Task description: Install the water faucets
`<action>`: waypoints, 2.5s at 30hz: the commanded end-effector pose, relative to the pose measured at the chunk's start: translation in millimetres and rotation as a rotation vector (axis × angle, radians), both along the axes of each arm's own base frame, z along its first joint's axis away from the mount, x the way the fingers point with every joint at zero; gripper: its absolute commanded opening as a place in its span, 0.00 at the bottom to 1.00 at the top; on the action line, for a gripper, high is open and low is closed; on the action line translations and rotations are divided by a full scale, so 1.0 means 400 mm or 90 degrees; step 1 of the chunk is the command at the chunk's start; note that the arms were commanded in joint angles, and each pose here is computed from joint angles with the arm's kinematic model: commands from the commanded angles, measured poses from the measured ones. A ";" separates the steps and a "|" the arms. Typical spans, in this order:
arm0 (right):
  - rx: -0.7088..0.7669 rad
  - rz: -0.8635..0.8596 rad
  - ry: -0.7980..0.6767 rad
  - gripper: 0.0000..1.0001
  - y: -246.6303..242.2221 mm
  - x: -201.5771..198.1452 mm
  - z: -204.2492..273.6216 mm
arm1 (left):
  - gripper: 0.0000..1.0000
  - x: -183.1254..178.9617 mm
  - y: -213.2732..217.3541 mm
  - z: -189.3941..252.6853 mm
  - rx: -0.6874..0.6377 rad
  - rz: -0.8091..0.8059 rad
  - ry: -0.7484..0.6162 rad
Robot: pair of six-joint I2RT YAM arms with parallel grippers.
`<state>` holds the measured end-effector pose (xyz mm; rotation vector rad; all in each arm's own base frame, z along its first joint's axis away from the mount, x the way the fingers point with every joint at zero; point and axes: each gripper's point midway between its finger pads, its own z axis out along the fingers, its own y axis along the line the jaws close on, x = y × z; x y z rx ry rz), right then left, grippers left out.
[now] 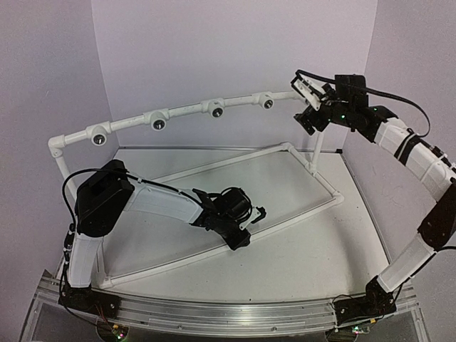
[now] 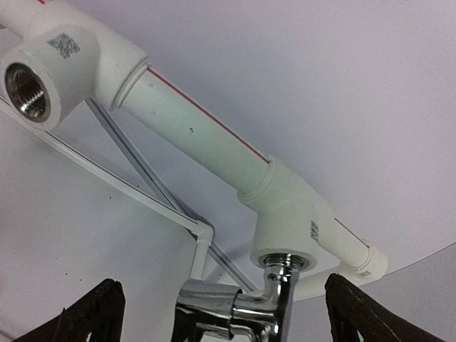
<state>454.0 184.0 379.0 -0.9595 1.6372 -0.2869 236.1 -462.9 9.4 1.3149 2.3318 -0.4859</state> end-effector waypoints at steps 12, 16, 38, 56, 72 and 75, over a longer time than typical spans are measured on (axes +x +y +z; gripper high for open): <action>-0.095 -0.188 -0.074 0.71 -0.039 0.055 0.046 | 0.00 -0.105 0.218 -0.239 0.217 0.074 0.164; -0.127 -0.200 -0.064 0.74 -0.037 0.065 0.029 | 0.00 -0.106 0.218 -0.238 0.217 0.074 0.165; 0.055 -0.114 0.018 0.12 0.055 0.049 0.035 | 0.00 -0.101 0.216 -0.237 0.217 0.077 0.163; 0.755 0.034 0.377 0.07 0.002 0.048 0.133 | 0.00 -0.098 0.212 -0.230 0.213 0.081 0.161; 1.023 -0.018 0.442 0.50 -0.205 0.118 0.128 | 0.00 -0.099 0.215 -0.235 0.215 0.084 0.163; 1.023 -0.056 0.374 0.64 -0.272 0.115 0.143 | 0.00 -0.100 0.218 -0.237 0.218 0.084 0.164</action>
